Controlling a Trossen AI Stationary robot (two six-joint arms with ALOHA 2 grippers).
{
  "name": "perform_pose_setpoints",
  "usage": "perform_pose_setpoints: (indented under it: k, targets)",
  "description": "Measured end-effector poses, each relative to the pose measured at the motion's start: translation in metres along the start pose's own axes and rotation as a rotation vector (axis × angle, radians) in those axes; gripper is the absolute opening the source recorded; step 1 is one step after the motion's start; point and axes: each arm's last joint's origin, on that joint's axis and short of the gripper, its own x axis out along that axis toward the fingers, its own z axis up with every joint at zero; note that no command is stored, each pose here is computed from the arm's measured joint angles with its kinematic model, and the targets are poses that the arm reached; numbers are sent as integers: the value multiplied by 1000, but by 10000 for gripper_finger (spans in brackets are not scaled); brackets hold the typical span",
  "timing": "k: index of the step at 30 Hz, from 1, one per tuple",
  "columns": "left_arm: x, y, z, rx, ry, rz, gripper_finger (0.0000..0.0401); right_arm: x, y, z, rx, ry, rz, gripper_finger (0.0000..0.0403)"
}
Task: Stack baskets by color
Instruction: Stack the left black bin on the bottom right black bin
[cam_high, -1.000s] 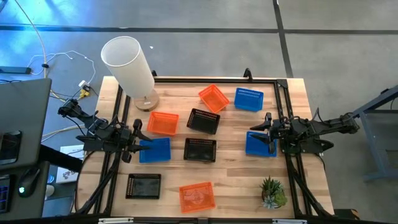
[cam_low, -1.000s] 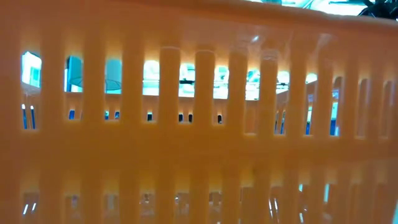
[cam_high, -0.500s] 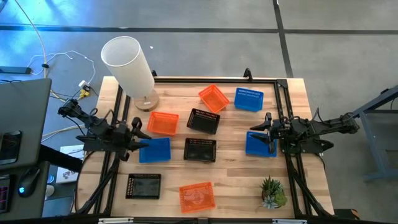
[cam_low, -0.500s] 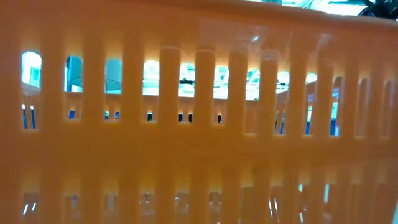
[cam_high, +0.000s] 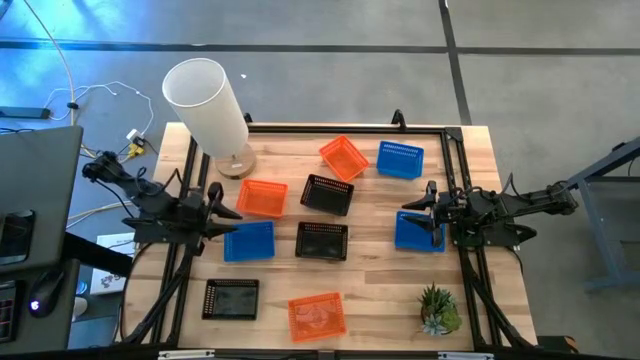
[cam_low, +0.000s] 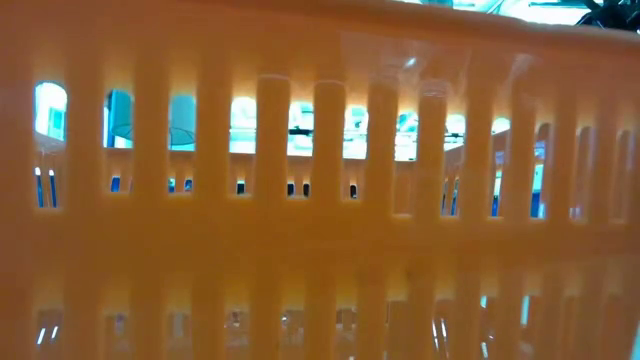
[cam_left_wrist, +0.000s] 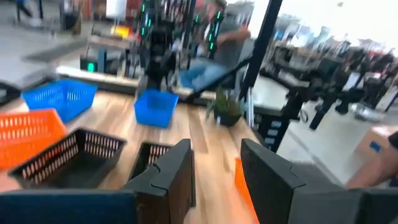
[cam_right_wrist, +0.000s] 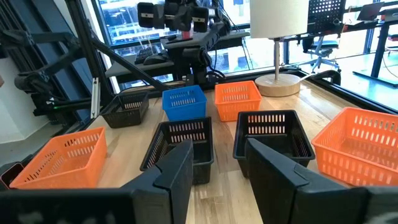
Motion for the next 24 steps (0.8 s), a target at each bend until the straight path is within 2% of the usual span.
perform_pose_setpoints:
  k: [6, 13, 18, 24]
  targets:
    - [12, -13, 23, -53, 223, 39, 131, 0, 0, 0, 0, 0, 0, 135]
    - [35, -37, 40, -192, 539, -41, 131, 0, 0, 0, 0, 0, 0, 135]
    - [53, -60, 35, -228, 711, -124, 131, 0, 0, 0, 0, 0, 0, 135]
    - [58, -78, 13, -233, 924, -43, 131, 0, 0, 0, 0, 0, 0, 135]
